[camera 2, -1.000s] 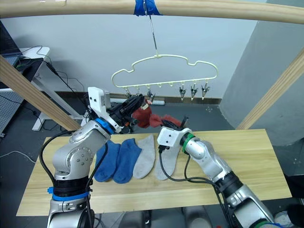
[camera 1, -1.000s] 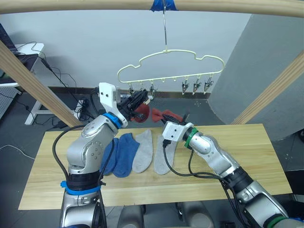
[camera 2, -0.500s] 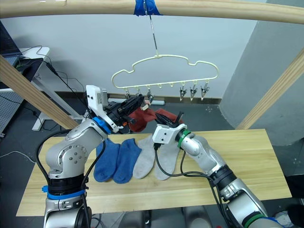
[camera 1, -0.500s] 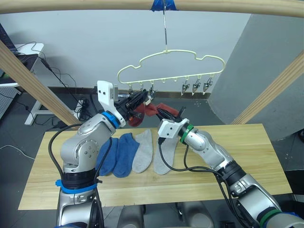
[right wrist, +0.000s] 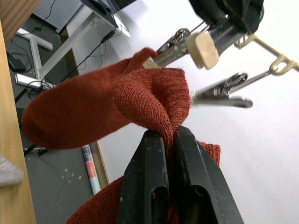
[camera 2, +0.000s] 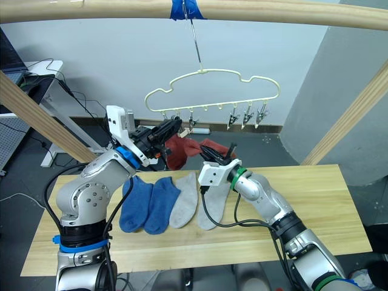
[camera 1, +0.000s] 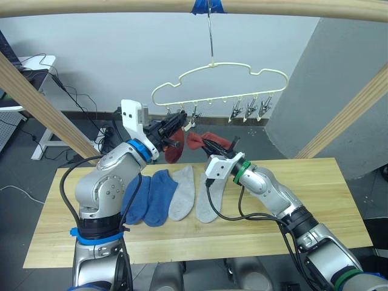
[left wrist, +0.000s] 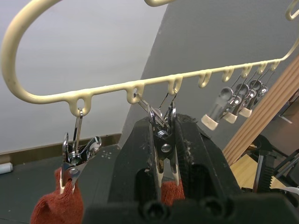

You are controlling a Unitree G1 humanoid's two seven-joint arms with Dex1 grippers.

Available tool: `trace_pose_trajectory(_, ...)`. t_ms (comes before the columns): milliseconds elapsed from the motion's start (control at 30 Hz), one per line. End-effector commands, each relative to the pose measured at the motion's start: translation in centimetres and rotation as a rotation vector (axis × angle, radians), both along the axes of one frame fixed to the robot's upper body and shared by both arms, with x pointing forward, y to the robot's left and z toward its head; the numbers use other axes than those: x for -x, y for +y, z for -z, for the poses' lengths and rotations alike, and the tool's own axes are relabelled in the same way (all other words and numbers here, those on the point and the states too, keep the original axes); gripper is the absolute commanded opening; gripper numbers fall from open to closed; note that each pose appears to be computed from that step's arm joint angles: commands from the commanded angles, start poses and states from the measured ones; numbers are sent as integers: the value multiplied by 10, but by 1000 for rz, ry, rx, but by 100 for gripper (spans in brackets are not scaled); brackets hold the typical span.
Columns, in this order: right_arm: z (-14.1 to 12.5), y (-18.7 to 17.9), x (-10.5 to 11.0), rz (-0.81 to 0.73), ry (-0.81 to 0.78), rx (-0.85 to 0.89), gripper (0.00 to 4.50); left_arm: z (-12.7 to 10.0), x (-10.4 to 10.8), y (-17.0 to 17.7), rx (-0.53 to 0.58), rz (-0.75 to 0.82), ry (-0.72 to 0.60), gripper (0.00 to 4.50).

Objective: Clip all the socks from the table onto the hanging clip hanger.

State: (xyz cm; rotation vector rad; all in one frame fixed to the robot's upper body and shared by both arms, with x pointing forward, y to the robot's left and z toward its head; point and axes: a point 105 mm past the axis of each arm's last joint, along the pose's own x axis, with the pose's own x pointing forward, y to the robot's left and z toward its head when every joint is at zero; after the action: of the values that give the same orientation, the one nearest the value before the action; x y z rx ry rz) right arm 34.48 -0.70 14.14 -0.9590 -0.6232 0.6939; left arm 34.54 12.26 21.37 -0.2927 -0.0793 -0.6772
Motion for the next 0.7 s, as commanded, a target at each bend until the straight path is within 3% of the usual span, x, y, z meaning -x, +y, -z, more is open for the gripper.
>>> trace_pose_trajectory(33,-12,6,4,-21,-48,-36,0,-18,8,-6,23,36,-69,27)
trace_pose_trajectory(700,-30,14,-5,6,-71,-110,0,-9,9,-4,15,30,-39,27)
